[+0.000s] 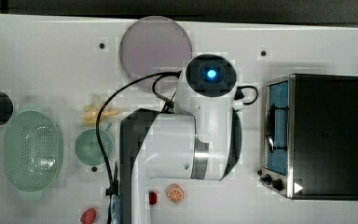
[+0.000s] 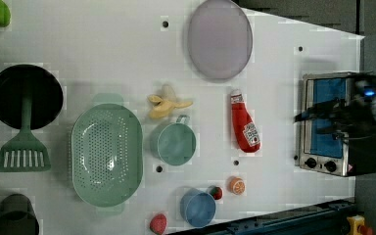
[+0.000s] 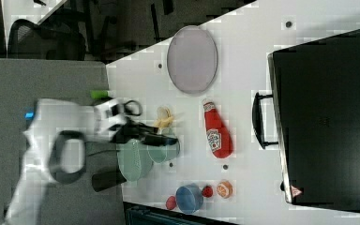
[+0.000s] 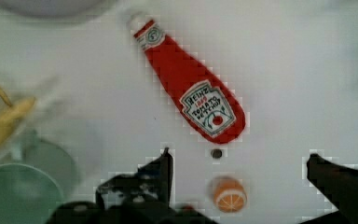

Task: Pick Ketchup from the table and place it in strainer.

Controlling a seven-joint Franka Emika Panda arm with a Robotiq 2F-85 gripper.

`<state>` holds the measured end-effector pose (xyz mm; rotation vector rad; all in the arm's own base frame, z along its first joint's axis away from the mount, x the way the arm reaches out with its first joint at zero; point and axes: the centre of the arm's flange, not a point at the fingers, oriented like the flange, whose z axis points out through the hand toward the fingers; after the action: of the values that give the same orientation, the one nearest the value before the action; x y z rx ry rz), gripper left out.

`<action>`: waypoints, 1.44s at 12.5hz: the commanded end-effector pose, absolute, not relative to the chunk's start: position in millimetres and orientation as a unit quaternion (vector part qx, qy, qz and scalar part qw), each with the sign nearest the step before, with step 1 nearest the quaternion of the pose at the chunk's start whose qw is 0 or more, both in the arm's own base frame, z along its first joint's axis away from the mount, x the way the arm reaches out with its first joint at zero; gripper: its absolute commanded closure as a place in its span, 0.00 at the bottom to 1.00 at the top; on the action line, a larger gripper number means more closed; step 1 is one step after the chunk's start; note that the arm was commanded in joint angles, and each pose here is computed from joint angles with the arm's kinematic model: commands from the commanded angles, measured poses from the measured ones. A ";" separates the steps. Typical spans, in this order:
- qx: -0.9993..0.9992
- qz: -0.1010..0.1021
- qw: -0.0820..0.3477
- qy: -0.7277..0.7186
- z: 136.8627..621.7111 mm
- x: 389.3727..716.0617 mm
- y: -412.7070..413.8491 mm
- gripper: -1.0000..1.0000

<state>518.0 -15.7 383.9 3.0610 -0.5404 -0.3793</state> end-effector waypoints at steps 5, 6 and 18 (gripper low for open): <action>0.996 -0.065 -0.017 0.056 308.9 500.7 -3.1 0.00; 0.996 -0.068 -0.018 0.057 292.1 498.2 -2.2 0.00; 0.993 -0.065 -0.010 0.096 159.7 495.8 10.0 0.15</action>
<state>481.7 9.1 143.1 3.1434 0.2262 -0.2916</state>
